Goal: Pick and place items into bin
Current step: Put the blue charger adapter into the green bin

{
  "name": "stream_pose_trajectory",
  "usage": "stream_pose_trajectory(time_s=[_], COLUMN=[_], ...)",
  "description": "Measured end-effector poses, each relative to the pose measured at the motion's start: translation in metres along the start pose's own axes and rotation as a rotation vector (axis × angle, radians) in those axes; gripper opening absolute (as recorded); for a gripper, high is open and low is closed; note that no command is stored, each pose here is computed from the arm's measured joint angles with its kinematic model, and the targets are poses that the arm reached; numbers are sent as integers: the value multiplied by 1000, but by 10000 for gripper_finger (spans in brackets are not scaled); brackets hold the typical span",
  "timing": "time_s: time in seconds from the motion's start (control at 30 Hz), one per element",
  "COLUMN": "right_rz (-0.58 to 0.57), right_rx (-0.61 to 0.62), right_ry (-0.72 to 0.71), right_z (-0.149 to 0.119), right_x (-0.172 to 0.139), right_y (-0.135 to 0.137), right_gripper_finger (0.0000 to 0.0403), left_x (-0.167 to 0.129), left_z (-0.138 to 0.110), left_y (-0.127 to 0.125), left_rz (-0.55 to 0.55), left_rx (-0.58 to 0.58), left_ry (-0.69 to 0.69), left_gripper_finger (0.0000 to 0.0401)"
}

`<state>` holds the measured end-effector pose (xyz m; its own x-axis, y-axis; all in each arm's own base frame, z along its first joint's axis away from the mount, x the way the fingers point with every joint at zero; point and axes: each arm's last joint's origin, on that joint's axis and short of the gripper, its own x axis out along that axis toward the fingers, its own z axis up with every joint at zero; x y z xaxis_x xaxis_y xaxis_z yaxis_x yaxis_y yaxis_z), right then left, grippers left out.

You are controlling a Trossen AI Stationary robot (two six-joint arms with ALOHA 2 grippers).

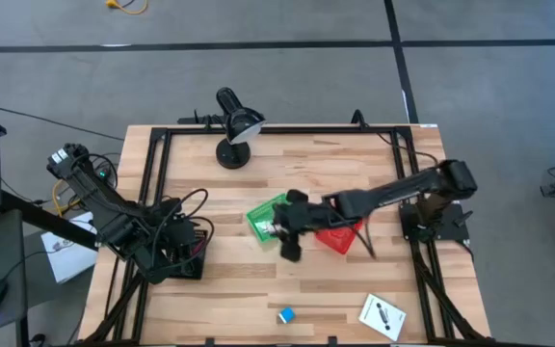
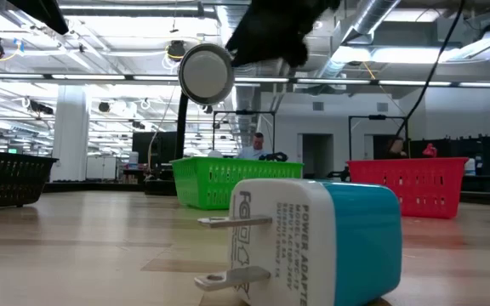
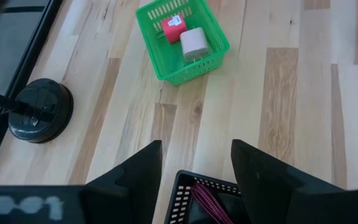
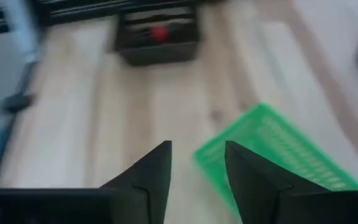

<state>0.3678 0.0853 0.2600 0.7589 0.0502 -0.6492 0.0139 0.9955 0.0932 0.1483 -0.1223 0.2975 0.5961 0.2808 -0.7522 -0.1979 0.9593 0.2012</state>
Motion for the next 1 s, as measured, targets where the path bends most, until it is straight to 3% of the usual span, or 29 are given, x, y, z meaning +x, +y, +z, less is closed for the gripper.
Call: stream_pose_trajectory(time_s=[0.27,0.37,0.57,0.8,1.0], right_rz=[179,224,247,331,369], right_rx=[-323,-390,-409,-433,-430], right_ry=[32,32,64,163,184], right_z=[-28,-38,-54,-83,-94], right_x=[-25,-23,-9,37,57], right_y=[82,103,120,128,130], right_gripper_finger=[198,214,232,235,235], left_x=[0,0,0,0,0], left_z=[1,2,3,3,3], left_y=[0,-2,-3,-3,-3], left_rz=[-4,-14,-22,-23,-24], left_rx=[-5,-15,-19,-33,-28], left_ry=[-6,-15,-24,-24,-24], left_gripper_finger=[183,183,183,183,183])
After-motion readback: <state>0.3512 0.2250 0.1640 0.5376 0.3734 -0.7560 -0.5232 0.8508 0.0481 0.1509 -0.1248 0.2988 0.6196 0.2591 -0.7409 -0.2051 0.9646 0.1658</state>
